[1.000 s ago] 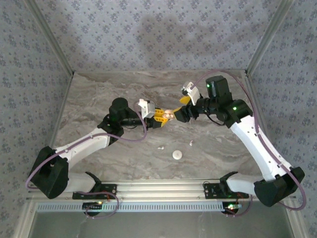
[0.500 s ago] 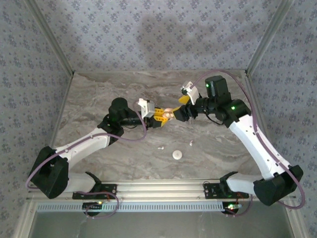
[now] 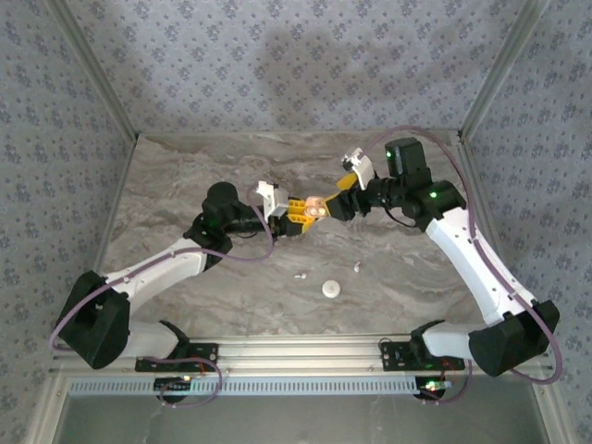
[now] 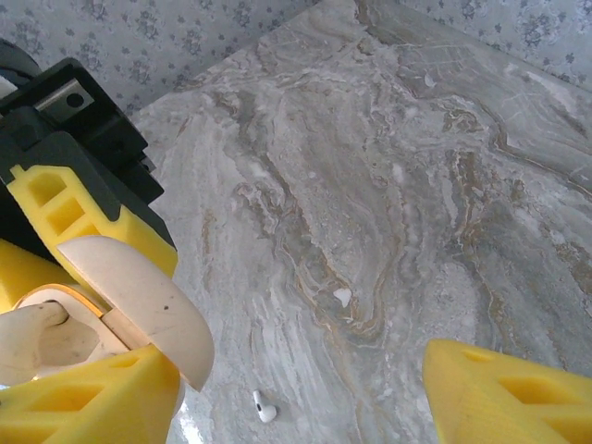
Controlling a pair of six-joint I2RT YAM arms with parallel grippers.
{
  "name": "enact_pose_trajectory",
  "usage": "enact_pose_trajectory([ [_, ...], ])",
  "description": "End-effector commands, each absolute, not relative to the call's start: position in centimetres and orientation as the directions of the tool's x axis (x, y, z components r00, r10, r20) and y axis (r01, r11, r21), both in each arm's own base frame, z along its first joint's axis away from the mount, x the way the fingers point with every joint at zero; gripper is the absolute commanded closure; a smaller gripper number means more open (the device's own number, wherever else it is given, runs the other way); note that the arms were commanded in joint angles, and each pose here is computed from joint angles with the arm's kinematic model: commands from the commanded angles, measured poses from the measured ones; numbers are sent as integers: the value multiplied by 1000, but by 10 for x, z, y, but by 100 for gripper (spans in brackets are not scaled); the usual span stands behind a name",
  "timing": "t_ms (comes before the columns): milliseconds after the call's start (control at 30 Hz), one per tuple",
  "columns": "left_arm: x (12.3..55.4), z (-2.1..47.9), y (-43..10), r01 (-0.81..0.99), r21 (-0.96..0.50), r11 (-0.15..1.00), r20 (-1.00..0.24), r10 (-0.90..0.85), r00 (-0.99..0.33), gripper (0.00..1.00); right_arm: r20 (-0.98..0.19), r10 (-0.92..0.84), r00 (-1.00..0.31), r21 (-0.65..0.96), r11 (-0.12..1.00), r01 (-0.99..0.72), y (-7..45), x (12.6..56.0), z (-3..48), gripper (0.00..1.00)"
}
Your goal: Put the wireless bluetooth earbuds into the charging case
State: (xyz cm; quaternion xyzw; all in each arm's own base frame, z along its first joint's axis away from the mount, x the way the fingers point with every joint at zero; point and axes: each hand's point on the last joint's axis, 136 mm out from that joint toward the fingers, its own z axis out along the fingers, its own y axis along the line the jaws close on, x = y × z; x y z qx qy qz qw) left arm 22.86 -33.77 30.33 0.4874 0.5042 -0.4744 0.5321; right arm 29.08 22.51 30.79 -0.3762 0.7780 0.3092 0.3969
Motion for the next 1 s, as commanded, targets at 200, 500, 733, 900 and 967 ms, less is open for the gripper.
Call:
enact_pose_trajectory([
  [200, 235, 310, -343, 997, -13, 77, -993, -120, -3, 89, -866, -272, -420, 235, 519, -822, 218, 287, 320, 28],
  [500, 241, 305, -344, 994, -62, 89, -987, -153, -48, 89, -849, -259, -460, 272, 532, -802, 214, 290, 312, 28],
  [733, 243, 304, -344, 993, -66, 97, -986, -157, -50, 89, -852, -245, -463, 288, 519, -804, 214, 289, 315, 28],
  [900, 244, 303, -345, 993, -63, 98, -987, -151, -48, 89, -865, -232, -446, 276, 523, -807, 212, 290, 322, 28],
  [967, 244, 302, -345, 993, -64, 101, -988, -146, -49, 89, -872, -227, -433, 264, 526, -809, 212, 291, 326, 28],
])
